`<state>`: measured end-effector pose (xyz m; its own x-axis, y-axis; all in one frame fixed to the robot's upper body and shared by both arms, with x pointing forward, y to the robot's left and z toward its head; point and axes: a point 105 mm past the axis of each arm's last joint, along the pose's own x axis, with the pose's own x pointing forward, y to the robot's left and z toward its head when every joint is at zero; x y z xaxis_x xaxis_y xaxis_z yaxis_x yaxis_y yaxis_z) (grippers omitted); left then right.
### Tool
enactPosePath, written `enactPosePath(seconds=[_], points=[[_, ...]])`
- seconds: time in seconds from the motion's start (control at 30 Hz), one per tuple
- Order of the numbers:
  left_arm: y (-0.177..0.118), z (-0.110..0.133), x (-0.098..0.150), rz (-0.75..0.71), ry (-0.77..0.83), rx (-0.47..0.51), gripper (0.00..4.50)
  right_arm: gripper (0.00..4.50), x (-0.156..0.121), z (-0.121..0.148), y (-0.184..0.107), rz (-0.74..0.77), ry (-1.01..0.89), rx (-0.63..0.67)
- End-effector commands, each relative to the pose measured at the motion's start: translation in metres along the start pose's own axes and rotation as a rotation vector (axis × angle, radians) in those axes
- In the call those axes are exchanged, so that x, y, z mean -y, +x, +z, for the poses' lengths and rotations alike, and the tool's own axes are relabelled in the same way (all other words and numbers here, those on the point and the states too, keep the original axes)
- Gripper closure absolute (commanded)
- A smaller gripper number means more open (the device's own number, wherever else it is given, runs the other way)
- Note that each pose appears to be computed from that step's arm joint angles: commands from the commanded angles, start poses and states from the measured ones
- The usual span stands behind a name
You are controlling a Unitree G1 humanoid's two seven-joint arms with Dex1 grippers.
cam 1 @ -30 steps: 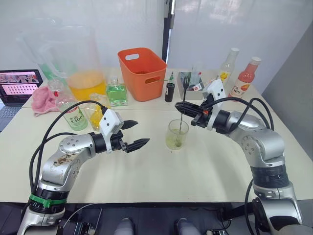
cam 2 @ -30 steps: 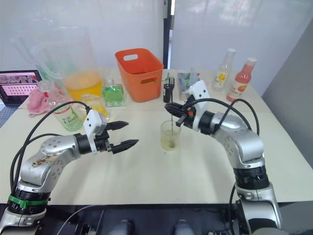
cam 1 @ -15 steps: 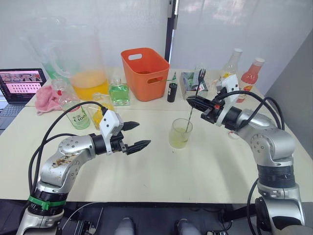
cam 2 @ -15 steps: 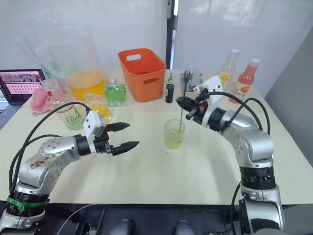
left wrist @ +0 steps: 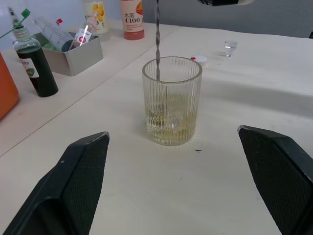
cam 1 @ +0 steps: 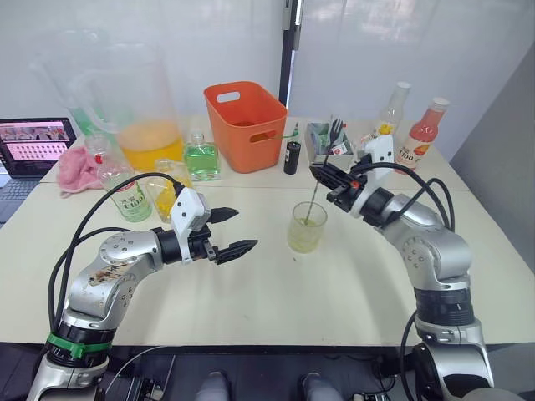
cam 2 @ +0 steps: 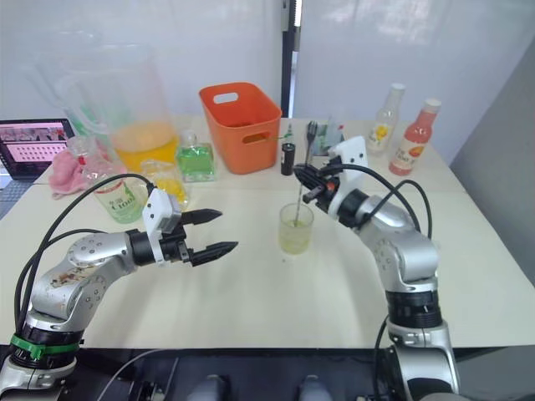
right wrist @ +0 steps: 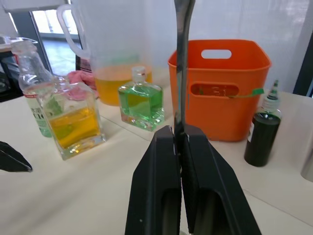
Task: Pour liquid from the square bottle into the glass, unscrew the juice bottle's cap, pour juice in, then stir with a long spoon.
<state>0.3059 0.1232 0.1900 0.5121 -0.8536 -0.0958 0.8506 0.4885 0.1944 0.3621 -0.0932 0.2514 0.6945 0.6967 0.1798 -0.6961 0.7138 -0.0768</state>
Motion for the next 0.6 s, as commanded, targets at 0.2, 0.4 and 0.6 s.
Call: enactPosePath(seconds=[0.2,0.4,0.6], points=[[-0.002,0.010,0.000,0.005,0.039,0.024,0.05,4.50,-0.010,0.010,-0.010,0.082,-0.043,-0.025],[-0.001,0.009,0.001,0.006,0.040,0.024,0.05,4.50,0.011,0.013,-0.023,0.033,-0.101,-0.066],[-0.002,0.008,0.003,0.002,0.031,0.025,0.05,4.50,0.017,0.016,-0.023,0.008,-0.086,-0.032]])
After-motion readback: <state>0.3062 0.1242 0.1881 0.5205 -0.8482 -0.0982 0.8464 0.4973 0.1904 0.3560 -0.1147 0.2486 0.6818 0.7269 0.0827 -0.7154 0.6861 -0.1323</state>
